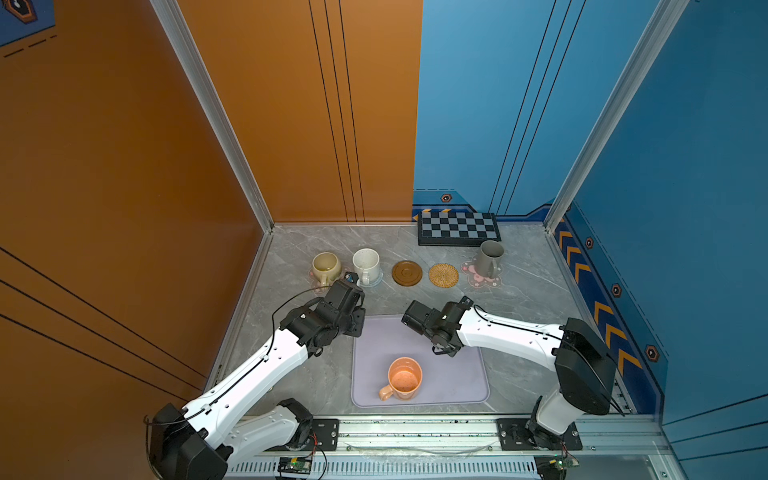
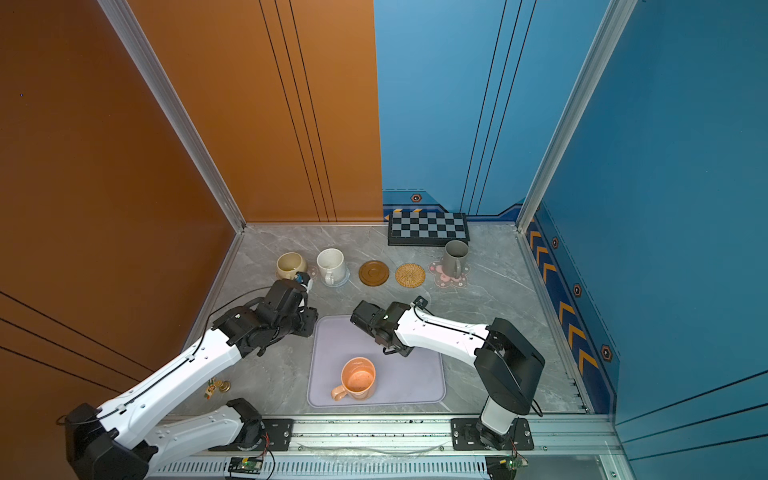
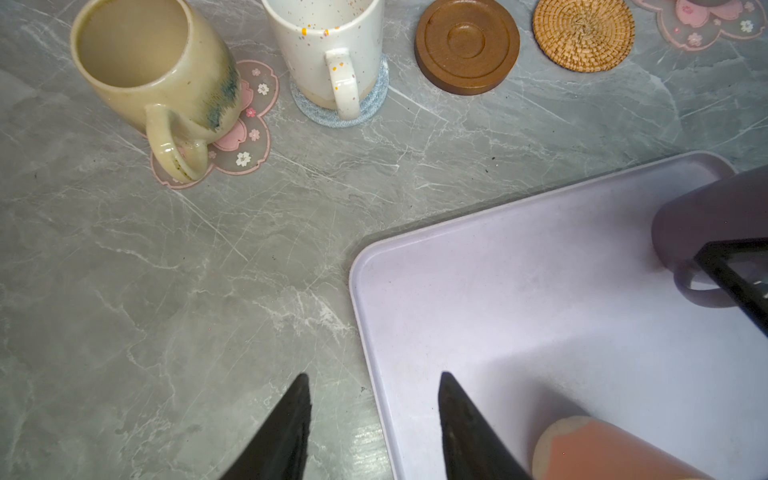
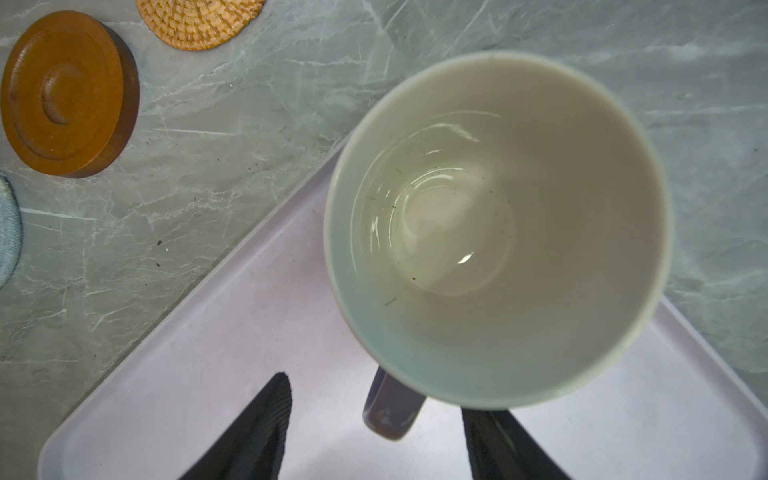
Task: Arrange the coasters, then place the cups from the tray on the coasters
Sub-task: 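Lower the right gripper into the lavender mug and close on its rim, then lift the lavender mug off the tray with the right gripper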
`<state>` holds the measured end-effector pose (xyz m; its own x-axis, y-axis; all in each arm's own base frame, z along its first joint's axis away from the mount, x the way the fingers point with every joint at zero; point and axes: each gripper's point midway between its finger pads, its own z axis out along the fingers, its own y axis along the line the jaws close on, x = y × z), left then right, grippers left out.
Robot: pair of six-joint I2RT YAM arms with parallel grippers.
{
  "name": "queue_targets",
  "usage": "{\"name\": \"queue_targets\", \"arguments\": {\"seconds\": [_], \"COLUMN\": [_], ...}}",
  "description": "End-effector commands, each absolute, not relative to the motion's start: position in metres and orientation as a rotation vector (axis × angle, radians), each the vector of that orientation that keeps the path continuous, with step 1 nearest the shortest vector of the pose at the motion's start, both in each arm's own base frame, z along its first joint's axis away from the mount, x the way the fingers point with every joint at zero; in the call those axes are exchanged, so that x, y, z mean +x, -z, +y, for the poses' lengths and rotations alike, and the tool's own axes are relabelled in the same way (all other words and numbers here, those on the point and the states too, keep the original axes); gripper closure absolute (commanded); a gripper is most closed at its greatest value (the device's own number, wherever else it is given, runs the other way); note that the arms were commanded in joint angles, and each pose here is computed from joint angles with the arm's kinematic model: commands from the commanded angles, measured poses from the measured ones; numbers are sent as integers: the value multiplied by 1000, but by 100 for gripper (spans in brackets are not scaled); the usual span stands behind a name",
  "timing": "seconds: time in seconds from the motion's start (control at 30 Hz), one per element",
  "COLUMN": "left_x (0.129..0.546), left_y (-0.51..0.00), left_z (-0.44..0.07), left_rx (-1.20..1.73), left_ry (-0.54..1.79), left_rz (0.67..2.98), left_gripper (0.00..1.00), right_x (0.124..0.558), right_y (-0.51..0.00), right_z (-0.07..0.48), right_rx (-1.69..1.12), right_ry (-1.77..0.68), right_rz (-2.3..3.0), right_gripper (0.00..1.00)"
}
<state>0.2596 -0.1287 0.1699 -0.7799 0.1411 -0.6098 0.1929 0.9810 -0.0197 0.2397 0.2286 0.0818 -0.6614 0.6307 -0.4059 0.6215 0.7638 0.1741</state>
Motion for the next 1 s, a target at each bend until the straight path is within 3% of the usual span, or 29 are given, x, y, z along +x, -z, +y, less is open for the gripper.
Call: {"name": "queue_targets", "arguments": {"seconds": [0.0,0.43,0.97], "left_x": [256,258,257], "left_y": [-163,-160,-158], "left_z": [-126,-122,-122], "left_rx": [229,208,204], "left_ry": [111,100,104], "left_rz": [2511,2522,2529], "left_gripper": [49,50,51], "right_x": [238,221,202], "right_y": [-78,-69,-71], "right_z": [220,188,181], "right_rx": [961,946,653], "right_ry": [40,127,127], "right_rz": [2531,2578,2747], "right_gripper": [33,39,42]}}
